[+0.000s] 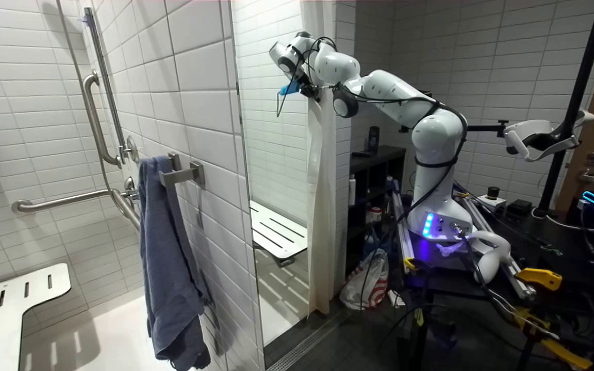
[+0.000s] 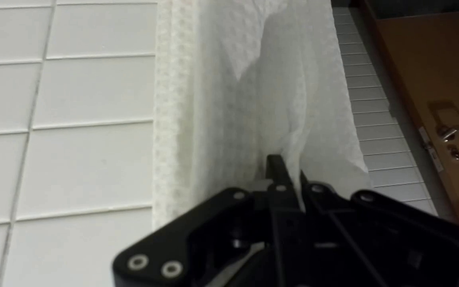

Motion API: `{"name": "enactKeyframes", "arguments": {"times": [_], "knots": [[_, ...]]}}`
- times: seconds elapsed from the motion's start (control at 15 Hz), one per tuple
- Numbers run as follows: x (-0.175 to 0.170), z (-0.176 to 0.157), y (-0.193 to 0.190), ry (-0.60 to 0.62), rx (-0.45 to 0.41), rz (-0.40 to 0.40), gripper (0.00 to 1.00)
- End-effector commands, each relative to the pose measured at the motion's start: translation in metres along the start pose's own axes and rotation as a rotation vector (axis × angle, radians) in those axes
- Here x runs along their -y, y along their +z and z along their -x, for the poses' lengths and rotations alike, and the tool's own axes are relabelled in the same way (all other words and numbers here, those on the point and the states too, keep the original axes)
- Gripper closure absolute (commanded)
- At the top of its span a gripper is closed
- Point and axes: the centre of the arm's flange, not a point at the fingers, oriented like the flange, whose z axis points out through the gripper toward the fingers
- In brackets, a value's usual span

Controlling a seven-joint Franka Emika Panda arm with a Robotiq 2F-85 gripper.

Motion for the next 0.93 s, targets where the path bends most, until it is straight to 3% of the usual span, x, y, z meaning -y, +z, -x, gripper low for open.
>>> {"name": "enactKeyframes", "arguments": {"times": [0.0, 0.4, 0.47, 0.87], "knots": [[0.001, -0.004, 0.020, -0.038, 0.012, 0.002, 1.00], [0.004, -0.015, 0.032, -0.081, 0.007, -0.003, 1.00], [-0.042, -0.014, 0.020, -0.111, 0.010, -0.012, 1.00], [0.001, -0.017, 0.043, -0.148, 0.009, -0.027, 1.00]]}}
